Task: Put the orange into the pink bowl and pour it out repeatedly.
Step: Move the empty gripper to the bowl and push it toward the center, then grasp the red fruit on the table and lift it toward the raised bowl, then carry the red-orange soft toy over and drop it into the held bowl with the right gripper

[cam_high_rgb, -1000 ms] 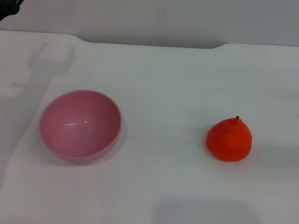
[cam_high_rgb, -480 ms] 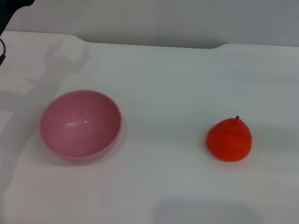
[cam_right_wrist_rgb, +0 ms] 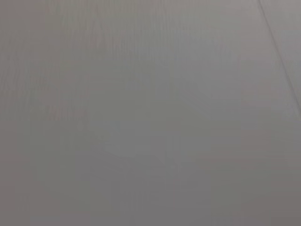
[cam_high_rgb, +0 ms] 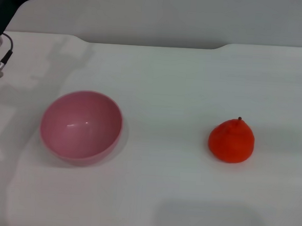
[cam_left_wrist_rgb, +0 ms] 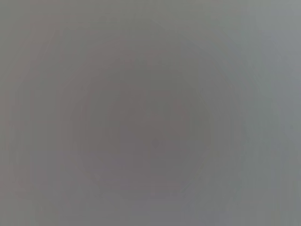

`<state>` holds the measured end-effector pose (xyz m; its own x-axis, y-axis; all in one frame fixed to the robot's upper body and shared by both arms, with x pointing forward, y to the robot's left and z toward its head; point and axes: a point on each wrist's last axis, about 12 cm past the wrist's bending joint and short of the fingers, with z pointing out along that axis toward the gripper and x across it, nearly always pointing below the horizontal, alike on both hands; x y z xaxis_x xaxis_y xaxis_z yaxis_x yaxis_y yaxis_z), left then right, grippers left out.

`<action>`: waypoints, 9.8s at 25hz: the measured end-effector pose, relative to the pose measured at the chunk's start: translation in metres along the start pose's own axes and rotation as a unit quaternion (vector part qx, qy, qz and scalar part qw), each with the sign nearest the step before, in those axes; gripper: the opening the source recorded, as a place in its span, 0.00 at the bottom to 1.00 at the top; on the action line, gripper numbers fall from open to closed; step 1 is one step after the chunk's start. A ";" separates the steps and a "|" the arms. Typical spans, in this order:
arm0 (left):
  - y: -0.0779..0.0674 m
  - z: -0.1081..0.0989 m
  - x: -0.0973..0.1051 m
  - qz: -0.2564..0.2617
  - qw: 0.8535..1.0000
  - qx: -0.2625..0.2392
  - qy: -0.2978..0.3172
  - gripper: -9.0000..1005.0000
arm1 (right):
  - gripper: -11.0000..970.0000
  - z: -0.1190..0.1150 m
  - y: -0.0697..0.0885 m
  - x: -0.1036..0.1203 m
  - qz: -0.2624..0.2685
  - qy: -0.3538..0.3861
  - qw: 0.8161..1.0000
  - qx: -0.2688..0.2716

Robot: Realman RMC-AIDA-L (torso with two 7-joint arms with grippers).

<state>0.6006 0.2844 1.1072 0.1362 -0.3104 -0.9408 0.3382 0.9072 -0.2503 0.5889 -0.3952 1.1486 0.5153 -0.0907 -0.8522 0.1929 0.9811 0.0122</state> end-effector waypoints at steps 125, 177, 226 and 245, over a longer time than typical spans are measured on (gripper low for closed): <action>-0.022 0.030 -0.029 0.053 0.755 -0.011 0.654 0.05 | 0.65 0.036 0.022 -0.020 0.307 0.122 0.913 -0.242; -0.080 0.068 -0.055 0.093 0.738 0.071 0.664 0.05 | 0.65 0.004 0.189 0.009 -0.172 0.634 0.501 -0.564; -0.108 0.078 -0.053 0.120 0.731 0.109 0.663 0.05 | 0.09 0.020 0.230 -0.143 -0.132 0.328 0.602 -0.716; -0.118 0.074 -0.047 0.111 0.723 0.137 0.668 0.05 | 0.30 0.006 0.242 -0.127 -0.111 0.317 0.582 -0.741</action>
<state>0.6233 0.1710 1.1979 -0.7433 0.5521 -0.3777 0.6431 0.7452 -0.1762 0.5751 -0.1473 1.2630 0.1126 -0.6239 -0.7733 -0.9775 0.0702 -0.1989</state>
